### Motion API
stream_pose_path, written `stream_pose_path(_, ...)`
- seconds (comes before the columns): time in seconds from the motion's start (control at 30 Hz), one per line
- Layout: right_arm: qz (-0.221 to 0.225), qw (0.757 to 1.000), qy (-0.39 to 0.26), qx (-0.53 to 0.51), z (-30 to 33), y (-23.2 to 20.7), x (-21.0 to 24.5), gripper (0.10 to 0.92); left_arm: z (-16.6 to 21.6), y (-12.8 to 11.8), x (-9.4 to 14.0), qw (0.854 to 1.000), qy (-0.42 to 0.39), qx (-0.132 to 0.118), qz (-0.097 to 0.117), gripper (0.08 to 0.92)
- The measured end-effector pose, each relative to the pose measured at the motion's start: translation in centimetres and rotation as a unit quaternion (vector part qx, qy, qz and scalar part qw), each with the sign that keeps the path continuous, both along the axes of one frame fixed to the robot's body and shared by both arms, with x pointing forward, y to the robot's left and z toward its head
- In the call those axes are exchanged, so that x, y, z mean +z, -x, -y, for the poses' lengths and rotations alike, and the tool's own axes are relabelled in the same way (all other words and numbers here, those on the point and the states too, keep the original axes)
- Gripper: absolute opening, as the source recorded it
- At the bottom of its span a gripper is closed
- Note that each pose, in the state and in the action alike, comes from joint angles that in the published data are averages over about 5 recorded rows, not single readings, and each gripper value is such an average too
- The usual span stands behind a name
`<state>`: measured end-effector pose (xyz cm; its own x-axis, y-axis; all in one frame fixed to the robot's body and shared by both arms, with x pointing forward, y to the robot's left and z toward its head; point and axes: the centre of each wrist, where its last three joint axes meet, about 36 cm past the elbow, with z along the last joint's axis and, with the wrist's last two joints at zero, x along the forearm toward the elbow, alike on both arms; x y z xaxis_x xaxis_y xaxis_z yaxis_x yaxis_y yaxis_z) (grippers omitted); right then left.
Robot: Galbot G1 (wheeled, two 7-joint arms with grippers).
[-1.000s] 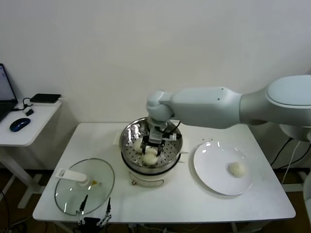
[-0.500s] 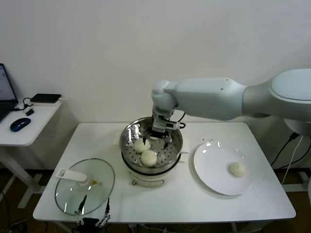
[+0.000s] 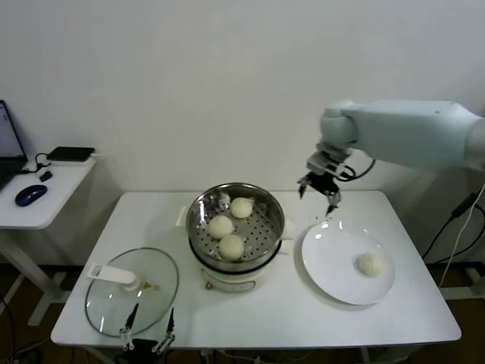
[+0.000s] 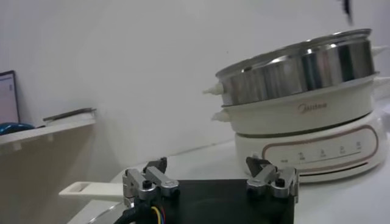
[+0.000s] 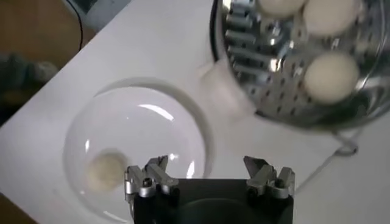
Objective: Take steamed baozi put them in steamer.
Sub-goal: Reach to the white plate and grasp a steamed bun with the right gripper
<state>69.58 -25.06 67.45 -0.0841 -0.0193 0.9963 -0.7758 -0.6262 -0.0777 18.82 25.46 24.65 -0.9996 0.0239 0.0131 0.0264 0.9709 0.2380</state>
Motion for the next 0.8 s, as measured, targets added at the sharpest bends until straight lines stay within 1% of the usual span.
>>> stream_pose_path(0.2, -0.006, 0.994, 0.003, -0.109, 7.7, 0.7, -3.3, 0.823, 0.0, 0.1, -0.2, 1.000, 0.000, -0.001, -0.003, 0.823)
stream_pose_path(0.4, -0.018, 0.983, 0.004, -0.181, 13.3, 1.6, -7.6, 0.823, -0.1, 0.4, -0.4, 1.000, -0.002, -0.001, -0.008, 0.823)
stream_pose_path(0.57, -0.027, 0.976, 0.002, -0.218, 15.8, 2.2, -10.9, 0.823, -0.1, 0.6, -0.5, 1.000, -0.004, -0.001, -0.011, 0.823)
stream_pose_path(0.8, -0.037, 0.968, -0.003, -0.248, 17.5, 3.0, -14.8, 0.823, -0.1, 0.9, -0.7, 1.000, -0.006, -0.002, -0.015, 0.823)
